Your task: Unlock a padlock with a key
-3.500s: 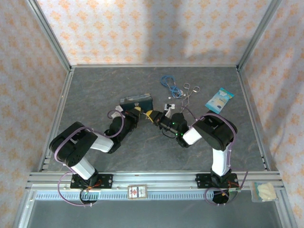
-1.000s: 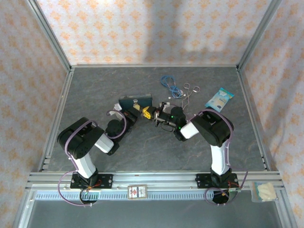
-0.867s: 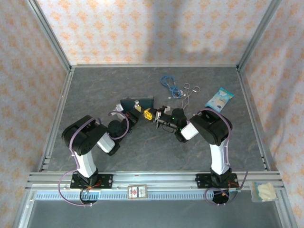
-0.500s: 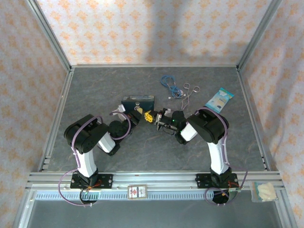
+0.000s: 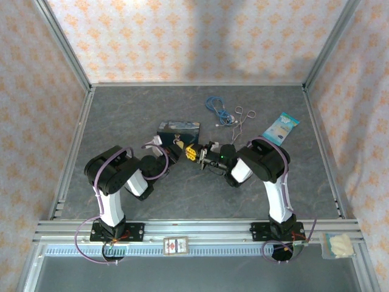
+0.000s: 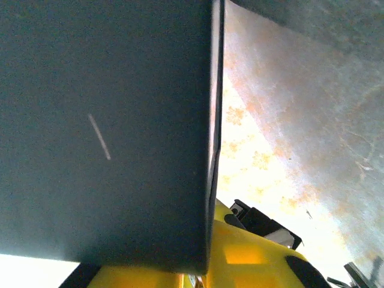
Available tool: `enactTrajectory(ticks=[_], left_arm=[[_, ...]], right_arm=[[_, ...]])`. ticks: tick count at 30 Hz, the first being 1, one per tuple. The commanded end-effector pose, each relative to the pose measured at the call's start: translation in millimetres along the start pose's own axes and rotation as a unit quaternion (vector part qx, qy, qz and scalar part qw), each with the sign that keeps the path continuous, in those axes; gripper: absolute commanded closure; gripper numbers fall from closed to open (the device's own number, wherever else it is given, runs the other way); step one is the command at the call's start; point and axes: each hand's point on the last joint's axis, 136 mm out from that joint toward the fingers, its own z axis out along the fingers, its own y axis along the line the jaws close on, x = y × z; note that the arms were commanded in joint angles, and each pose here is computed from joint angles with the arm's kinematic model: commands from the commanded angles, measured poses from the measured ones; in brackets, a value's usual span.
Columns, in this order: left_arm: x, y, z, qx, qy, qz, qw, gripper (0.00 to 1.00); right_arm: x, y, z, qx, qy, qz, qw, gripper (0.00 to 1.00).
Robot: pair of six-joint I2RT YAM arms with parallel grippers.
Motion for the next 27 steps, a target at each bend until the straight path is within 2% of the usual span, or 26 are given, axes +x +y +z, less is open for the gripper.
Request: enactTrajectory(ticks=[1, 6, 9, 13, 16, 20, 27], left_arm=[[9.9, -50.8, -13.3, 0.117, 0.029, -0.002, 0.993, 1.0], [4.6, -29.2, -13.3, 0.07, 0.014, -0.022, 0.997, 1.0], [4.2, -19.2, -12.7, 0.044, 0.011, -0.025, 0.999, 1.0], [4.1, -6.3, -11.0, 0.004, 0.011, -0.024, 1.0, 1.0], [7.0, 11.9, -8.1, -0.053, 0.021, -0.015, 0.998, 1.0], [9.2, 31.7, -9.1, -0.121, 0.033, 0.006, 0.992, 1.0], [19.3, 48.6, -8.9, -0.184, 0.052, 0.032, 0.981, 1.0]], right_arm=[[29.6, 21.0, 2.6, -0.014, 0.032, -0.044, 0.998, 0.74], [9.8, 1.4, -6.8, 0.076, -0.035, -0.139, 0.987, 0.61], [0.5, -4.5, -14.7, 0.14, -0.07, -0.198, 0.968, 0.55], [-18.2, -11.6, -32.6, 0.229, -0.123, -0.275, 0.926, 0.51], [-32.0, -17.4, -49.0, 0.285, -0.154, -0.318, 0.891, 0.5], [-37.6, -19.5, -58.8, 0.318, -0.163, -0.355, 0.864, 0.49], [-38.8, -5.4, -63.4, 0.336, -0.181, -0.405, 0.831, 0.49]])
